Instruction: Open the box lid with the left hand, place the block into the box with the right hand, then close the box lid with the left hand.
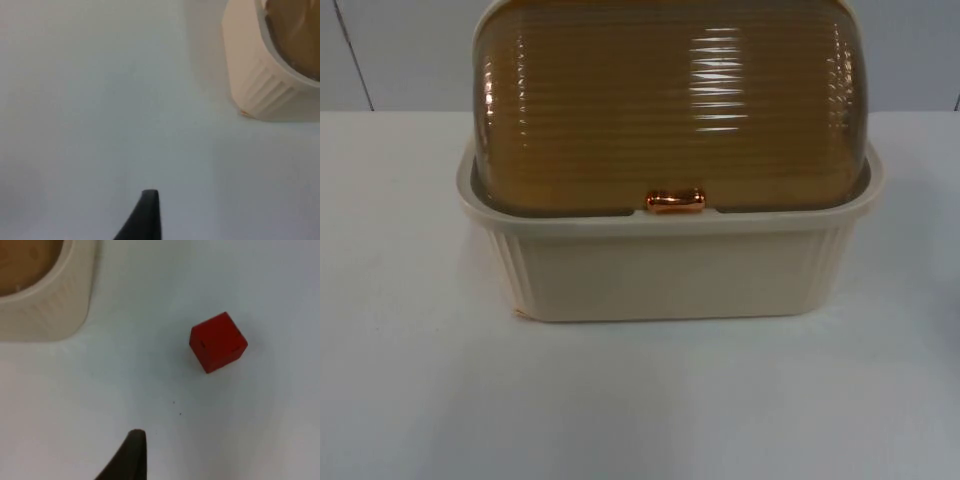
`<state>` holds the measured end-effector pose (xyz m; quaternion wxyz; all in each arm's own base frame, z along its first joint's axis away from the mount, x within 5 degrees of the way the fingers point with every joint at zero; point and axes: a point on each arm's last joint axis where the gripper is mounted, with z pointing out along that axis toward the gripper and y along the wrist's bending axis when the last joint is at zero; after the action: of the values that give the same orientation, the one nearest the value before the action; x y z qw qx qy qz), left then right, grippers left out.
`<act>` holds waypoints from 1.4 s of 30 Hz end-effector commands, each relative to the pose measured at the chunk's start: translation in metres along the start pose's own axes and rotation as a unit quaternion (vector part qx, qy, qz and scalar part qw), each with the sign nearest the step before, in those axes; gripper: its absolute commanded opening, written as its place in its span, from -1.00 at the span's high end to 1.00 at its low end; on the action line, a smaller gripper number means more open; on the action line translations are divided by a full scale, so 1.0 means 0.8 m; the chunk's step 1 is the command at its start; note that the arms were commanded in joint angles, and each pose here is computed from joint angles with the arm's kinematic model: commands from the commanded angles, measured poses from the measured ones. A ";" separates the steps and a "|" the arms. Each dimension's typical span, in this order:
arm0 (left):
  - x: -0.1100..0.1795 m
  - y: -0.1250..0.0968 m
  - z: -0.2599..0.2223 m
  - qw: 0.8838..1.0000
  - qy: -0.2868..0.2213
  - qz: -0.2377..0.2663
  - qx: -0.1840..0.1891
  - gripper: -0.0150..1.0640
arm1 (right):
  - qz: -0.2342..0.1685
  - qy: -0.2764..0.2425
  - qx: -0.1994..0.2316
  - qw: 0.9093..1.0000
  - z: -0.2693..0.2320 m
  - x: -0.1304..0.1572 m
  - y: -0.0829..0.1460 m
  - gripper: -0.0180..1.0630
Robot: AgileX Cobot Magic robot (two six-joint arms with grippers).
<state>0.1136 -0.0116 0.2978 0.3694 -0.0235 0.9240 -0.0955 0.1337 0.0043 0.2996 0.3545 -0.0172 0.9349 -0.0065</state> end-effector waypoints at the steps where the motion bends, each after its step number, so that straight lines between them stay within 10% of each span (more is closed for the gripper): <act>1: -0.008 -0.005 0.010 1.000 0.006 0.004 0.027 -0.45 | 0.000 0.001 -0.001 1.000 0.004 -0.004 0.000 -0.98; 8: -0.026 -0.020 0.048 0.988 0.046 0.068 0.127 0.95 | -0.001 0.016 0.000 1.000 0.012 -0.005 0.000 -0.98; 24: -0.086 -0.098 0.132 0.943 0.141 0.252 0.166 0.98 | -0.001 0.011 0.001 1.000 0.012 -0.006 0.000 -0.98; 33: -0.054 -0.193 0.185 0.859 0.114 0.488 0.104 0.98 | -0.008 0.006 0.007 1.000 0.012 -0.007 -0.002 -0.98; 35: -0.051 -0.198 0.188 0.856 0.109 0.495 0.102 0.98 | -0.008 0.006 0.007 1.000 0.012 -0.007 -0.002 -0.98; 42: -0.011 -0.251 0.225 0.792 0.051 0.607 0.045 0.98 | -0.008 0.004 0.007 1.000 0.012 -0.008 -0.002 -0.98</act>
<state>0.2380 -0.2277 0.2173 0.2862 0.5607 0.7720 0.0880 0.1435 0.0043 0.2947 0.3452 -0.0201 0.9383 -0.0114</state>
